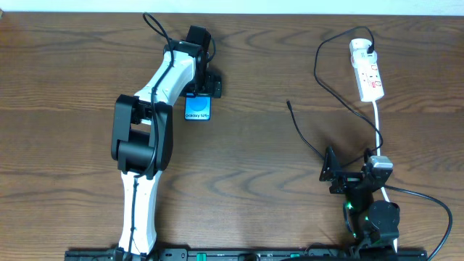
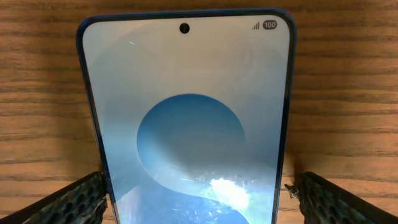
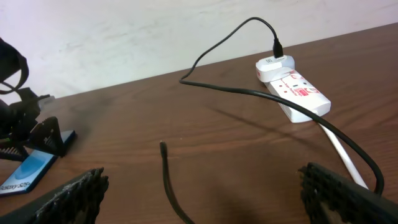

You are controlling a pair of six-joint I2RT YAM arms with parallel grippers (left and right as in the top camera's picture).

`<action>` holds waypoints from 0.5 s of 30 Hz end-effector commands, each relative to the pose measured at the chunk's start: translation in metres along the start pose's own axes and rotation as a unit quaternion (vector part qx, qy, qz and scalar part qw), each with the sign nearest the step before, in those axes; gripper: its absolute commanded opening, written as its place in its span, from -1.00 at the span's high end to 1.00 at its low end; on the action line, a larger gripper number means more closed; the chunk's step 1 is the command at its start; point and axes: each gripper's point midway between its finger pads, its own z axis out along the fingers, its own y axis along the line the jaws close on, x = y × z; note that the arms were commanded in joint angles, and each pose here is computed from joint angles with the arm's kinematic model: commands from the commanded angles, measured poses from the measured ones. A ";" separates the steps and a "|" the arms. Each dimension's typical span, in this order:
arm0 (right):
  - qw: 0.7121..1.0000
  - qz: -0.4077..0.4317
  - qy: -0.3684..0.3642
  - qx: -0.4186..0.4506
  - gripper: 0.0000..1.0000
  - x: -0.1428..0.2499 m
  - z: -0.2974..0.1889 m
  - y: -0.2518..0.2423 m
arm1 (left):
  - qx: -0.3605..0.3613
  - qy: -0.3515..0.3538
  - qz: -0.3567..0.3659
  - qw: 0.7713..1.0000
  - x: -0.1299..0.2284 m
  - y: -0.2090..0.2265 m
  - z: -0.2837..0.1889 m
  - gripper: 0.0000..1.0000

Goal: Plug charger to phone and switch on socket
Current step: 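Close the left gripper on the phone's top edge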

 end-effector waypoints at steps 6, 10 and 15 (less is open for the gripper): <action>1.000 -0.007 -0.001 0.003 -0.99 0.000 0.000 -0.001 | -0.005 0.022 0.003 1.000 0.011 0.002 0.016 -0.98; 1.000 -0.007 -0.001 0.003 -0.99 0.000 0.000 -0.001 | -0.005 0.022 0.003 1.000 0.011 0.002 0.016 -0.98; 1.000 -0.007 -0.001 0.003 -0.98 0.000 0.000 -0.001 | -0.005 0.022 0.003 1.000 0.011 0.002 0.016 -0.98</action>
